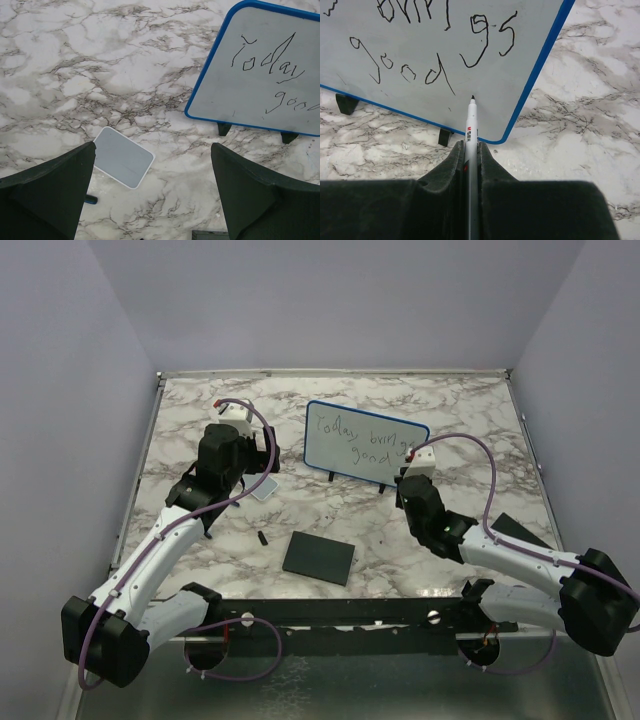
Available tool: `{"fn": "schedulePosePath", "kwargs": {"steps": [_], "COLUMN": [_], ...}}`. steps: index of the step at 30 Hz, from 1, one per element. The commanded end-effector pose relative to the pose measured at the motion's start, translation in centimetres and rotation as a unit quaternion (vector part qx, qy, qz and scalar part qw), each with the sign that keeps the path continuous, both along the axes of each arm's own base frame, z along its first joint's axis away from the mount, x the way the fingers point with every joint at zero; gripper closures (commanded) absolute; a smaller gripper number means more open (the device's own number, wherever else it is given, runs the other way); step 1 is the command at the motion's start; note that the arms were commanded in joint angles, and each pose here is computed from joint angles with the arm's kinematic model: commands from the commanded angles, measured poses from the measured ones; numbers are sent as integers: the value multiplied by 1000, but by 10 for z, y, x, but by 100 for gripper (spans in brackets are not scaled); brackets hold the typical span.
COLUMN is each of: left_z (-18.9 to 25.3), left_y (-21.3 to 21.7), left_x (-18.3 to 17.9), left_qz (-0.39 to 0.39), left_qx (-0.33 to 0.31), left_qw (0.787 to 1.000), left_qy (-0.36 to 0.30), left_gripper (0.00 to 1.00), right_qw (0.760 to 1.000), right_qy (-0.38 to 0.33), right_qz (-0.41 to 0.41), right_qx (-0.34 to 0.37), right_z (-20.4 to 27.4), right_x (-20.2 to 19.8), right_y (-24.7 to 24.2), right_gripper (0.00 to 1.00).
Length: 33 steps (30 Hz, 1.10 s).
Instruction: Write a sentence on the whiteboard
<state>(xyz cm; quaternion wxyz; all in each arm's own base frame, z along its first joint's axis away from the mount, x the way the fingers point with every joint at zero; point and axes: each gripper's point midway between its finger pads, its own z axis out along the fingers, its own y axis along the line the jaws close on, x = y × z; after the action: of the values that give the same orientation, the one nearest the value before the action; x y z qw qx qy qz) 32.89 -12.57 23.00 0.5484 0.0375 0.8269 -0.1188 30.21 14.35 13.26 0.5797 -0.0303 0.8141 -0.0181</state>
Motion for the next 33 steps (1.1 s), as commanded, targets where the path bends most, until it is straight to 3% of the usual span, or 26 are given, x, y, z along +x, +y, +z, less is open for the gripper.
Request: {"fn": "schedulePosePath", "kwargs": {"steps": [1,9,16,25,33], "left_z": [3,-1,-21,-95,-153], "left_y": [-4,-2,1,-2,9], "left_x": [-3,-2,-12,-48,-86], "left_qz": [-8,0,30,79,139], "left_qx": [-10,-14,-55,-123,-101], "left_qw": [1000,1000,998,978,957], "left_qy": [-7,-4,24,147,236], "left_gripper": [1,1,1,2,10], "right_qw": [1000,996,987,986,977], "right_qy": [-13,18,69,74,64], "right_qz": [4,82,135,113,128], "right_qx": [15,25,45,98,161], "right_z": [12,22,31,45,52], "right_x": [3,-16,-45,-45,-58], "right_y": [3,18,24,29,35], "right_gripper": [100,100,99,100,100]}}
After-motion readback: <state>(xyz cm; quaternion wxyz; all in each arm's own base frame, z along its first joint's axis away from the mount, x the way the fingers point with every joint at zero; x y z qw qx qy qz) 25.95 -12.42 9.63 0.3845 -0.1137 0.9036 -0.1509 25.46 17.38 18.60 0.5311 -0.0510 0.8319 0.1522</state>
